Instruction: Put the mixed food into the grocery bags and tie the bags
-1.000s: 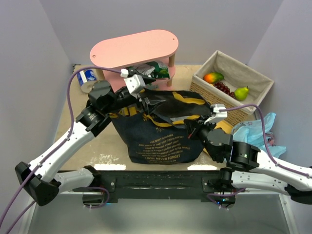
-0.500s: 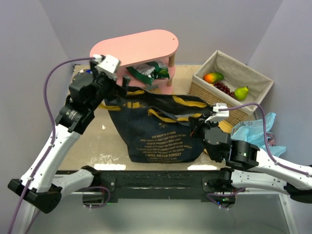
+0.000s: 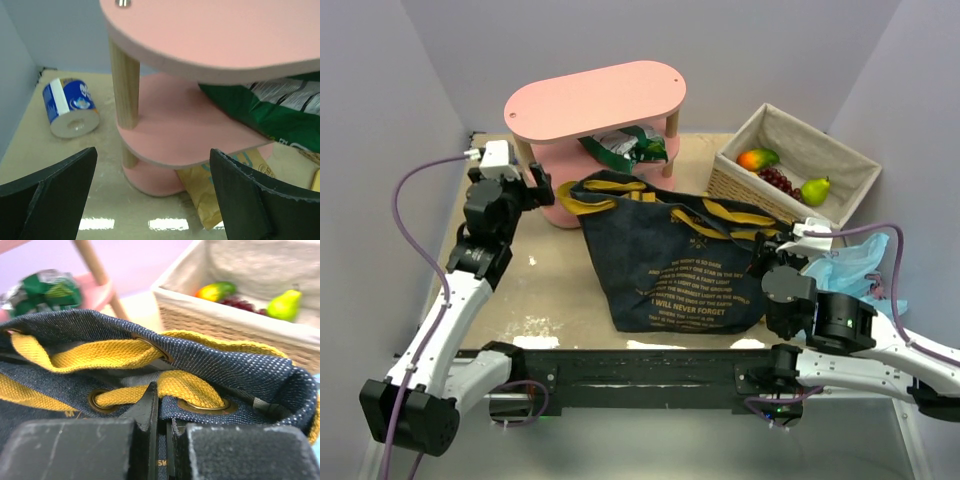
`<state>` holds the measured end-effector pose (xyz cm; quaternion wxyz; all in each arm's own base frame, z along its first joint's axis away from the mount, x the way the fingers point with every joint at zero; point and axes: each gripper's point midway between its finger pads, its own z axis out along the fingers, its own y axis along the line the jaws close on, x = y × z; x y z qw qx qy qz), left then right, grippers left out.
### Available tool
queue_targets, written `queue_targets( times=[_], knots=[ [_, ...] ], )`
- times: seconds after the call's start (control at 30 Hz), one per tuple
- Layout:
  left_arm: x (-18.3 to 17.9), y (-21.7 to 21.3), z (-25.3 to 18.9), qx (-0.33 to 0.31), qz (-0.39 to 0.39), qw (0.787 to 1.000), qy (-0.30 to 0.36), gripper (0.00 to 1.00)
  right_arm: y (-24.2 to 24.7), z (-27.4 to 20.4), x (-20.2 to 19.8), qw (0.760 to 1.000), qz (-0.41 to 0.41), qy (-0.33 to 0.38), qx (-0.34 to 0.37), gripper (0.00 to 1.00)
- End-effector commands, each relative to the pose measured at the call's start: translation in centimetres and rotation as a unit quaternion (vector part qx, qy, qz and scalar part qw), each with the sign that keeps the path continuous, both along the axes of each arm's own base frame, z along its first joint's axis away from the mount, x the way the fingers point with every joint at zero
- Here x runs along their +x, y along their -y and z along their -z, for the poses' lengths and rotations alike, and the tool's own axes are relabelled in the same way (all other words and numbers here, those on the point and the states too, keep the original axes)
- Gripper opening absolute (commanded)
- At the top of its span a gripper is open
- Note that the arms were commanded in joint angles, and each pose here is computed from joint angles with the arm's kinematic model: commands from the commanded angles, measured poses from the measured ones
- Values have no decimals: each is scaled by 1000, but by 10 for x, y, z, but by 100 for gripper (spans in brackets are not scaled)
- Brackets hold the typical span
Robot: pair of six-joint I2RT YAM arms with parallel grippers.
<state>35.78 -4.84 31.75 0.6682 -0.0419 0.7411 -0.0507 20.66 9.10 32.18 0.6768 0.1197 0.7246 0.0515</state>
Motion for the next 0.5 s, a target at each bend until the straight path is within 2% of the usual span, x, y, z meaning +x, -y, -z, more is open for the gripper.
queue_targets(
  times=[0.0,0.03,0.1,0.17,0.2,0.23,0.3,0.33,0.4,0.47],
  knots=[
    [10,3,18,-66,-11,997,30,99,50,-14,-6,994,109,27,-15,0],
    [11,3,40,-70,-15,997,11,98,50,-15,-6,993,111,30,5,0],
    [13,6,50,-84,-12,996,21,96,47,-13,-6,994,105,26,2,0],
    [10,19,83,-115,13,993,0,93,43,-12,-5,995,100,23,1,0],
    [12,25,78,-137,28,990,24,91,38,-10,-3,995,95,21,-1,0],
    [9,36,103,-169,46,985,-2,89,36,-10,-2,995,94,19,-5,0],
    [10,47,106,-206,73,976,17,85,28,-9,0,996,87,17,-4,0],
    [9,56,129,-230,86,969,-11,84,24,-8,1,996,84,13,-14,0],
    [12,64,134,-246,102,964,-10,82,18,-12,3,997,80,13,-12,0],
    [14,73,156,-266,114,956,-41,82,12,-12,5,997,73,9,-22,0]
  ],
)
